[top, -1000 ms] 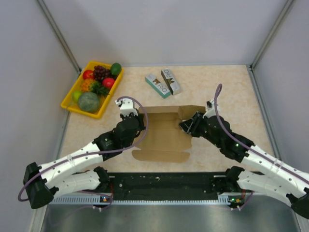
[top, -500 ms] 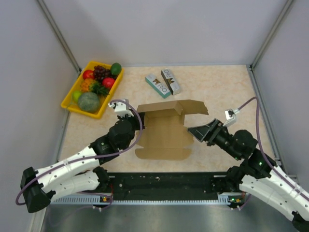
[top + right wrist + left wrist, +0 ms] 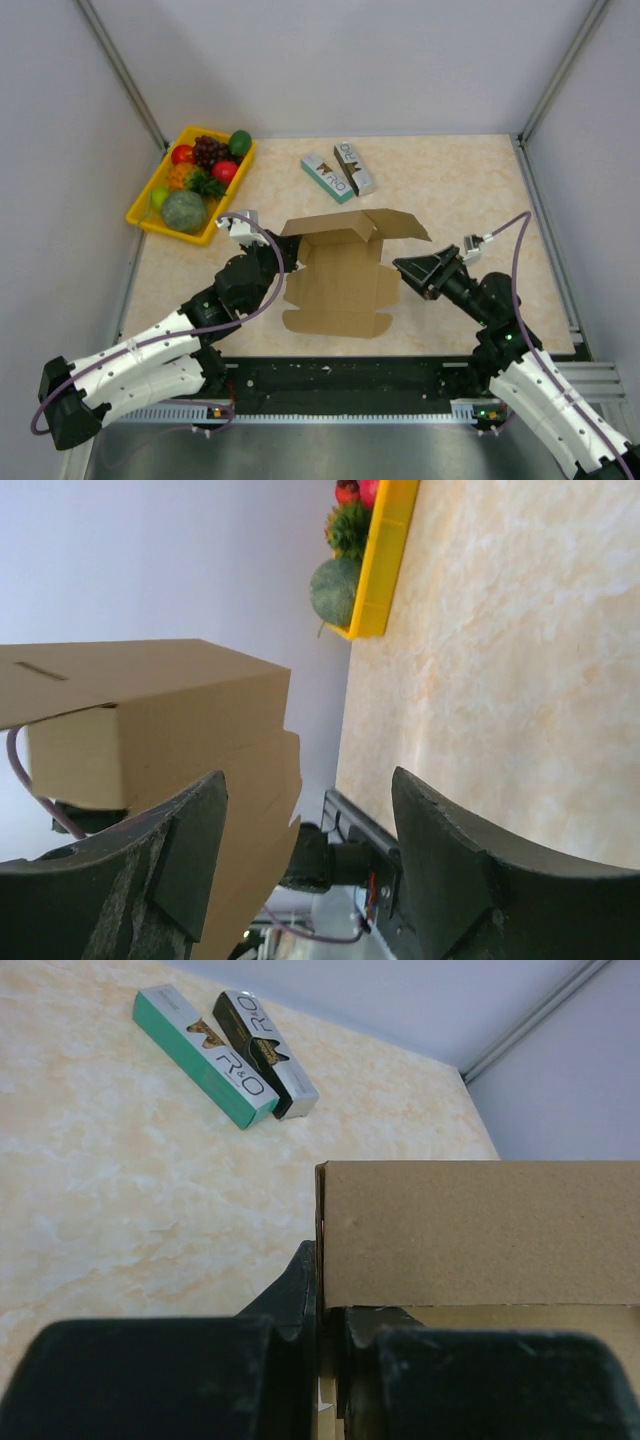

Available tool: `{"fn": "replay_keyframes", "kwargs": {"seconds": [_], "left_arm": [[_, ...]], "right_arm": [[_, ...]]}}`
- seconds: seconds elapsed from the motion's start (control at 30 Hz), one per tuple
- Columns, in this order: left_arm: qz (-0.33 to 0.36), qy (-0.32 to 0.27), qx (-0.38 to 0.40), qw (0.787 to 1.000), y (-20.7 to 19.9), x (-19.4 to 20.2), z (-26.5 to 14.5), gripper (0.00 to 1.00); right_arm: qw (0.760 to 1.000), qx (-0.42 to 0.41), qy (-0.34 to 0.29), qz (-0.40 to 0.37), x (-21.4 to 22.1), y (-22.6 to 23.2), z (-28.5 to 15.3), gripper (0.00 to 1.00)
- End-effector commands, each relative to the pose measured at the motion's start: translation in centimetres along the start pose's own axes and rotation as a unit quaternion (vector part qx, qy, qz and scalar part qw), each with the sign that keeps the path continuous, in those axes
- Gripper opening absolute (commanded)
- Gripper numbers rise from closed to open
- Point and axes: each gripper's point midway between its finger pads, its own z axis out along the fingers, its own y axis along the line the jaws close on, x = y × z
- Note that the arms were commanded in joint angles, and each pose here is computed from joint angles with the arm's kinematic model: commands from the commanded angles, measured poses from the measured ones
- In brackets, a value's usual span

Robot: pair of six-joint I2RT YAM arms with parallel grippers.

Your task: Fold the paper box

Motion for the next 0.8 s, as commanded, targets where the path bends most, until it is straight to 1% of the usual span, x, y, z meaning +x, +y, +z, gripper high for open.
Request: {"fn": "replay_keyframes", "kwargs": {"seconds": [0.0, 0.03, 0.2, 0.3, 0.43, 0.5, 0.63, 0.77], "left_arm": [[-0.032, -0.012, 0.050, 0.998, -2.1, -0.9, 0.0, 0.00], [-0.032, -0.012, 0.054, 0.998, -2.3, -0.9, 0.0, 0.00], [-0.029, -0.014, 0.061, 0.998, -2.4, -1.0, -0.1, 0.00], [-0.026, -0.020, 0.068, 0.997, -2.4, -1.3, -0.3, 0.00], [-0.018, -0.017, 0.092, 0.995, -3.0, -1.0, -0.4, 0.00], [-0.015, -0.017, 0.099, 0.995, -3.2, -0.9, -0.5, 0.00], [-0.010, -0.018, 0.101, 0.995, -3.1, -0.9, -0.5, 0.00], [-0.007, -0.022, 0.094, 0.995, -2.9, -1.1, -0.4, 0.00]], "right_arm": [[0.993, -0.109, 0.052, -0.010, 0.7, 5.3, 0.4, 0.67], [0.992, -0.114, 0.056, -0.018, 0.6, 6.2, 0.4, 0.67], [0.994, -0.101, 0.026, -0.020, -0.7, 5.8, 0.2, 0.67], [0.993, -0.111, 0.037, -0.029, -0.3, 6.0, 0.0, 0.66], [0.983, -0.161, 0.066, -0.059, 0.5, 8.0, -0.3, 0.64], [0.982, -0.160, 0.070, -0.068, 0.5, 8.0, -0.1, 0.64], [0.981, -0.171, 0.074, -0.062, 0.6, 8.2, 0.1, 0.60], [0.978, -0.183, 0.081, -0.053, 0.9, 8.4, -0.2, 0.59]]}}
